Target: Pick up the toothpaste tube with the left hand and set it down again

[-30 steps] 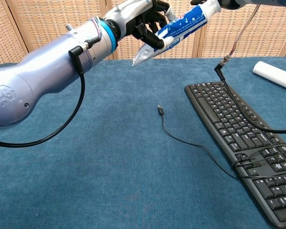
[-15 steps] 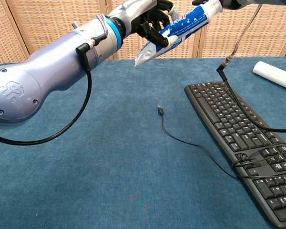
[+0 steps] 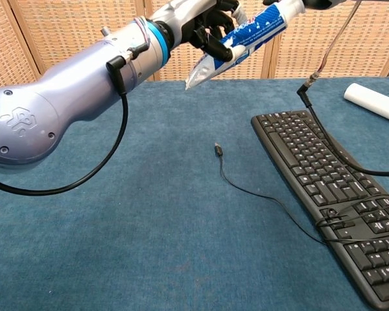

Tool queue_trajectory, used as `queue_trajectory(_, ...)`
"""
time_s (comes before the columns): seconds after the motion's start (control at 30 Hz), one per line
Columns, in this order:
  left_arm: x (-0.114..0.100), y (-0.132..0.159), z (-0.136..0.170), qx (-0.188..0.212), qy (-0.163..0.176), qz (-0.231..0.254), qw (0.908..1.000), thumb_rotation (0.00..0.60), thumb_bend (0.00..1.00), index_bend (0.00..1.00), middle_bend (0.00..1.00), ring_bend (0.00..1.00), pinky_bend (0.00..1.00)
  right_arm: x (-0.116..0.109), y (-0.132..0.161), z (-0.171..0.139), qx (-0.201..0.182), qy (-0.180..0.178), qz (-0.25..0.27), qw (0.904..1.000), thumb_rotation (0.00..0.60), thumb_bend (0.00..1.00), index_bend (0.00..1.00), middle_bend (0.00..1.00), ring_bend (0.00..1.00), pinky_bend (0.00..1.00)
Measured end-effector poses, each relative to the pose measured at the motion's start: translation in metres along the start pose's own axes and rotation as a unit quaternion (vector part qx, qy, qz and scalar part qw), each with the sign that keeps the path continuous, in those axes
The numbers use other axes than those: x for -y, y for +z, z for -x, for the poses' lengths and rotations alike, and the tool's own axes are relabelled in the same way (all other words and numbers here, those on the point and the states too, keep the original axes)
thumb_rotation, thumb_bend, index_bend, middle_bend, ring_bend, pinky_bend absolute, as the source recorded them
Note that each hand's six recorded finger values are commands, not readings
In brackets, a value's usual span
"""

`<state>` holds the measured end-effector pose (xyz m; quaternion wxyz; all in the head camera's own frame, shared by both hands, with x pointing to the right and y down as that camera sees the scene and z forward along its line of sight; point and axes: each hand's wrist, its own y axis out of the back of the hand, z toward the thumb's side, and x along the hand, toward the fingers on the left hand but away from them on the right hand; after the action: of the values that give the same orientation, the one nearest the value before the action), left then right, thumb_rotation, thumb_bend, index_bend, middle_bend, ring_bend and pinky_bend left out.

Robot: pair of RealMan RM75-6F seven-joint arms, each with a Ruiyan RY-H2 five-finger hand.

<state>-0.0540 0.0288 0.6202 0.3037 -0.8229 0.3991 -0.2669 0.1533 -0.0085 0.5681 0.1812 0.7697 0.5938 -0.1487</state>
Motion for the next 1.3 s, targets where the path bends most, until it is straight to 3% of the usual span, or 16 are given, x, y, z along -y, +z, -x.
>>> queue_trajectory(0.2,-0.007,-0.022,0.006,-0.014,0.000,-0.026,0.9996,0.600,0.57,0.65,0.62,0.49,0.52,-0.024,0.011,0.000,-0.016,-0.023,-0.031,0.9991,0.600,0.63,0.03,0.00,0.00,0.00)
queue_trajectory(0.3,-0.013,-0.038,0.013,-0.021,-0.002,-0.043,0.9988,0.600,0.57,0.65,0.62,0.49,0.52,-0.043,0.016,-0.002,-0.023,-0.038,-0.056,0.9974,0.600,0.55,0.02,0.00,0.00,0.00)
queue_trajectory(0.47,-0.018,-0.065,0.033,-0.017,-0.020,-0.092,0.9954,0.600,0.55,0.64,0.62,0.49,0.52,-0.073,0.014,-0.011,-0.026,-0.054,-0.132,0.9894,0.600,0.06,0.00,0.00,0.00,0.00)
queue_trajectory(0.57,-0.018,-0.082,0.049,-0.008,-0.037,-0.129,0.9909,0.600,0.55,0.63,0.62,0.49,0.52,-0.093,0.007,-0.018,-0.022,-0.060,-0.218,0.9739,0.600,0.00,0.00,0.00,0.00,0.00)
queue_trajectory(0.67,-0.016,-0.100,0.069,0.002,-0.058,-0.161,0.9852,0.600,0.55,0.63,0.62,0.49,0.52,-0.113,-0.006,-0.028,-0.015,-0.062,-0.328,0.9424,0.600,0.00,0.00,0.00,0.00,0.00)
queue_trajectory(0.77,-0.010,-0.118,0.089,0.010,-0.084,-0.189,0.9784,0.600,0.55,0.62,0.62,0.49,0.52,-0.133,-0.022,-0.042,-0.009,-0.060,-0.435,0.8984,0.600,0.00,0.00,0.00,0.00,0.00)
queue_trajectory(0.93,0.003,-0.143,0.116,0.018,-0.118,-0.231,0.9657,0.600,0.54,0.62,0.61,0.49,0.52,-0.172,-0.053,-0.085,-0.008,-0.061,-0.598,0.7992,0.600,0.00,0.00,0.00,0.00,0.00)
queue_trajectory(1.0,0.009,-0.153,0.123,0.014,-0.126,-0.235,0.9637,0.600,0.53,0.60,0.60,0.49,0.51,-0.184,-0.062,-0.102,-0.008,-0.066,-0.625,0.7781,0.600,0.00,0.00,0.00,0.00,0.00)
queue_trajectory(1.13,0.022,-0.165,0.130,0.003,-0.138,-0.232,0.9630,0.600,0.45,0.51,0.54,0.47,0.49,-0.201,-0.077,-0.131,-0.006,-0.069,-0.654,0.7535,0.600,0.00,0.00,0.00,0.00,0.00)
queue_trajectory(1.2,0.029,-0.171,0.134,-0.004,-0.148,-0.227,0.9625,0.600,0.31,0.37,0.44,0.39,0.45,-0.204,-0.080,-0.138,-0.008,-0.072,-0.658,0.7500,0.600,0.00,0.00,0.00,0.00,0.00)
queue_trajectory(1.27,0.035,-0.175,0.137,-0.012,-0.162,-0.221,0.9617,0.600,0.13,0.19,0.27,0.28,0.39,-0.206,-0.081,-0.143,-0.009,-0.075,-0.656,0.7506,0.600,0.00,0.00,0.00,0.00,0.00)
queue_trajectory(1.3,0.038,-0.177,0.138,-0.016,-0.168,-0.216,0.9617,0.600,0.09,0.15,0.22,0.25,0.37,-0.208,-0.082,-0.146,-0.009,-0.078,-0.655,0.7514,0.600,0.00,0.00,0.00,0.00,0.00)
